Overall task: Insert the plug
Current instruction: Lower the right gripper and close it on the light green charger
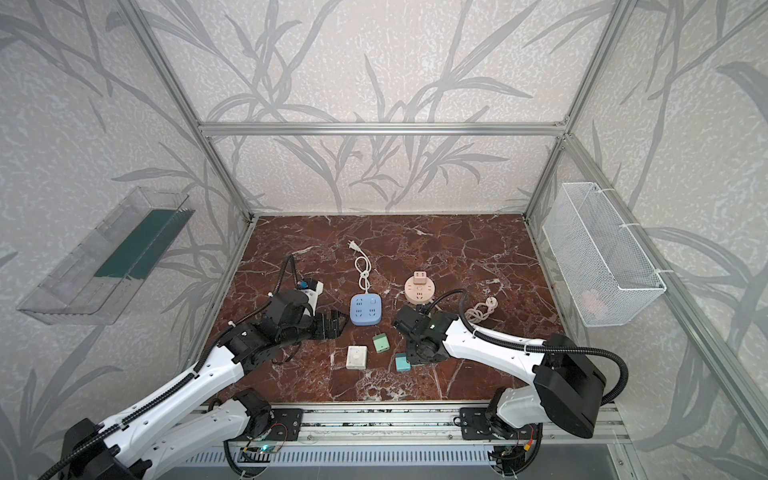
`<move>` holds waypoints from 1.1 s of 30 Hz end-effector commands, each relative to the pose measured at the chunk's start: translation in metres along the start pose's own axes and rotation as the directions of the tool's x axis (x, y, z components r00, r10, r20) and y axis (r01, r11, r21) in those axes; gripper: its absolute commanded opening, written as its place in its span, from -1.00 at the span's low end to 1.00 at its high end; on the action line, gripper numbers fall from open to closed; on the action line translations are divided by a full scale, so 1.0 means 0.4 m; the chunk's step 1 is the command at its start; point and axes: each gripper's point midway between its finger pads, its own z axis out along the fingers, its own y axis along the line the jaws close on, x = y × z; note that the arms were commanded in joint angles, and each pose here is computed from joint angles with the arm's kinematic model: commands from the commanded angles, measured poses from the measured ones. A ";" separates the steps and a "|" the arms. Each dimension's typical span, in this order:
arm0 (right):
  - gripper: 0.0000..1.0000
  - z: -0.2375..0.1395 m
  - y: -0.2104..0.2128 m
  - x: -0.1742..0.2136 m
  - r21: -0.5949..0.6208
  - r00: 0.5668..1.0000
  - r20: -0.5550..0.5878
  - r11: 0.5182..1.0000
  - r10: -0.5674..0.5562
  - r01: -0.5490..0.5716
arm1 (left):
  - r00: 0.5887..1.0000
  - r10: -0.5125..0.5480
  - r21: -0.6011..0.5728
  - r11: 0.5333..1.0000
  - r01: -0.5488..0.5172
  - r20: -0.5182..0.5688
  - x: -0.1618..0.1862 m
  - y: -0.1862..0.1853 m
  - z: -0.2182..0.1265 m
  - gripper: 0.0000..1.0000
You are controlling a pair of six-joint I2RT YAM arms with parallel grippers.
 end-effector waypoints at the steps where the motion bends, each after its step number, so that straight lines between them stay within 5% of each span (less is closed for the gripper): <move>1: -0.19 0.017 0.012 0.010 -0.002 1.000 -0.020 1.000 -0.002 0.002 | 1.000 0.017 0.024 1.000 -0.018 0.020 -0.008 -0.013 -0.008 0.98; 33: -0.09 0.084 0.008 0.021 0.096 0.995 -0.098 0.995 -0.016 0.025 | 0.998 0.012 0.091 0.996 -0.017 0.058 -0.021 -0.042 -0.039 0.98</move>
